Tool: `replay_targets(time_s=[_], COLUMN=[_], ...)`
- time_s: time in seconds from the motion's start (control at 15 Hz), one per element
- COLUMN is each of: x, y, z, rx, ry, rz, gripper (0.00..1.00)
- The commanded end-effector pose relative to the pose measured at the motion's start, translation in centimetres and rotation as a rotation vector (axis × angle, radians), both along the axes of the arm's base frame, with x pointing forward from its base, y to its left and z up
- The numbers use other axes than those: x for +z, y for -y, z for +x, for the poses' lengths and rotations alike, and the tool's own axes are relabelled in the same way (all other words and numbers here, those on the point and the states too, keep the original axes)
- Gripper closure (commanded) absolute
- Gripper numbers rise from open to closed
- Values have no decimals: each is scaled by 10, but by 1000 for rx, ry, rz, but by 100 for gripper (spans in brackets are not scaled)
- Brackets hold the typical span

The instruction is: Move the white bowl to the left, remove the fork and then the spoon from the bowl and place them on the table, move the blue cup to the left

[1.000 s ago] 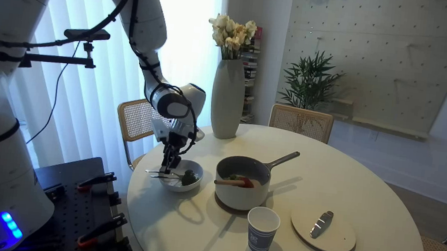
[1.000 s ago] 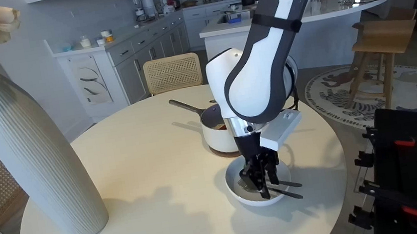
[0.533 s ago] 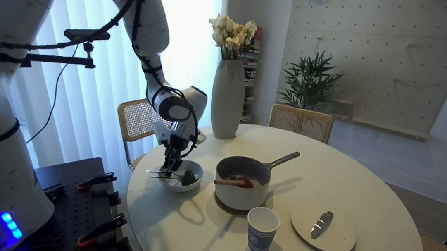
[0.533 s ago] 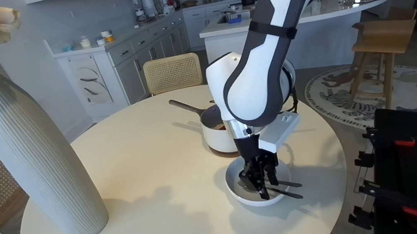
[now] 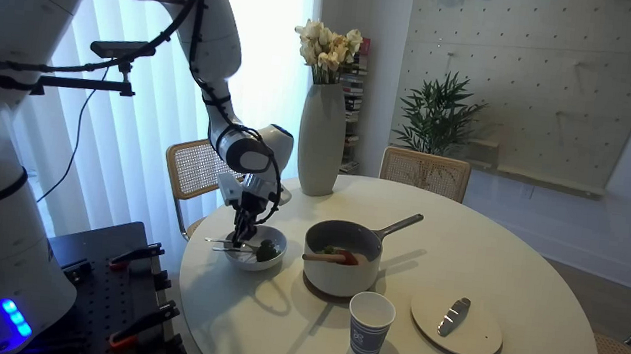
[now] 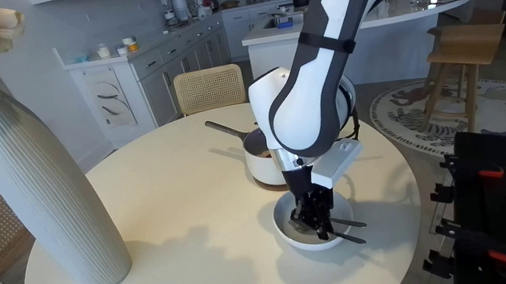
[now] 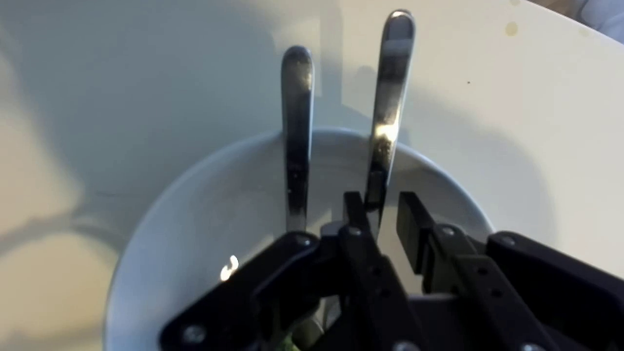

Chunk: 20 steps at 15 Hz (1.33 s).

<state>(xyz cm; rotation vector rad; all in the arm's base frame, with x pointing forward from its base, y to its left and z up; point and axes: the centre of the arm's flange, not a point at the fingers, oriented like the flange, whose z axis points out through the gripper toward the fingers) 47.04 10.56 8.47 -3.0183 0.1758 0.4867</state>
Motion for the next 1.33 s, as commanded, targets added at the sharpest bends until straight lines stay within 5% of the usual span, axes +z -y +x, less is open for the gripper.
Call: replay_targets(time_s=[0.0,1.27], x=[-1,48], y=[-6,-17], z=[5,22], rx=[-31,13], ry=[16,5], rz=[-16,-20], gripper=[100,97])
